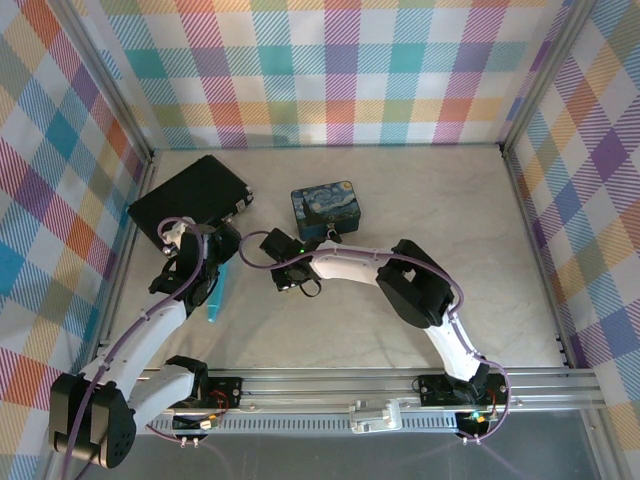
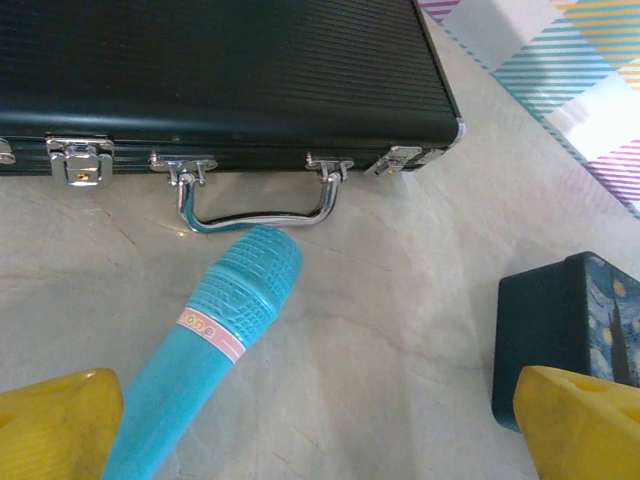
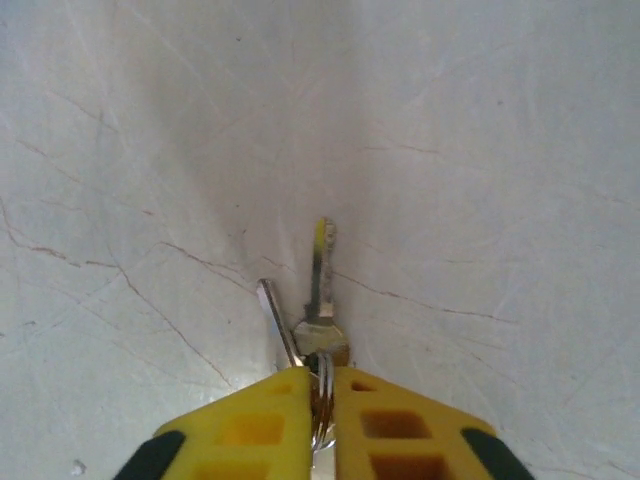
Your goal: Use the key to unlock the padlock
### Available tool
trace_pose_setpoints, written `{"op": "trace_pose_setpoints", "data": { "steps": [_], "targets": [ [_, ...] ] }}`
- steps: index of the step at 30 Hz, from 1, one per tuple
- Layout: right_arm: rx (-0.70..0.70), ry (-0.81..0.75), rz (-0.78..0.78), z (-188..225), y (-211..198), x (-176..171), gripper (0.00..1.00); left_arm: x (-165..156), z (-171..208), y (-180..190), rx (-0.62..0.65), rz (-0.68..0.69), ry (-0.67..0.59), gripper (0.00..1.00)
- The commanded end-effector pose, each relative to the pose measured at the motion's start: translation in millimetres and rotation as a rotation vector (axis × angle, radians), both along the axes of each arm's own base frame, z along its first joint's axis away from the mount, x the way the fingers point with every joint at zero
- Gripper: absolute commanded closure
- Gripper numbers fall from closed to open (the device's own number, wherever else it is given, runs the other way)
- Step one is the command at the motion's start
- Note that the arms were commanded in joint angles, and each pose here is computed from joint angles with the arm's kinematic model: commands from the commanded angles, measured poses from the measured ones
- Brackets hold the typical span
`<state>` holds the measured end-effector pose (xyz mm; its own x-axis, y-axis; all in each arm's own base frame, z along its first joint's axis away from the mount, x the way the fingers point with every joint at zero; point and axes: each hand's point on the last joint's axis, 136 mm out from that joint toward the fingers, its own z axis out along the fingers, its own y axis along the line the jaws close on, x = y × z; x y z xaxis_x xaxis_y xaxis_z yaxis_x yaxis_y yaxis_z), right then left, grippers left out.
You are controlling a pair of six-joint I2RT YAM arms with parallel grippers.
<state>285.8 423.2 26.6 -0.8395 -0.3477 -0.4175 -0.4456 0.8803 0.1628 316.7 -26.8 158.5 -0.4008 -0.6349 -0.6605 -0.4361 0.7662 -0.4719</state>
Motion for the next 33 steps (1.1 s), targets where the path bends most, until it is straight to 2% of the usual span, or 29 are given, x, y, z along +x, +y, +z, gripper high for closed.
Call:
{"op": "trace_pose_setpoints", "data": {
  "steps": [1, 8, 15, 22, 27, 33],
  "targets": [
    [-0.089, 0.047, 0.000, -20, -36, -12, 0.98, -2, -6, -11, -0.061, -0.055, 0.004, 0.00],
    [0.044, 0.127, -0.088, -4, -95, -16, 1.00, 3, -14, -63, -0.273, -0.213, -0.059, 0.00],
    [0.150, 0.162, -0.113, -1, -138, -21, 1.00, 3, -18, -123, -0.336, -0.357, -0.047, 0.00],
    [0.319, 0.199, -0.162, 28, -148, -14, 1.00, 6, -28, -188, -0.422, -0.476, -0.009, 0.02],
    [0.478, 0.240, -0.225, 52, -151, -10, 1.00, 10, -24, -216, -0.468, -0.527, -0.027, 0.03],
    [0.515, 0.199, -0.247, 68, -158, -5, 1.00, 8, -22, -245, -0.527, -0.580, -0.016, 0.10]
  ]
}}
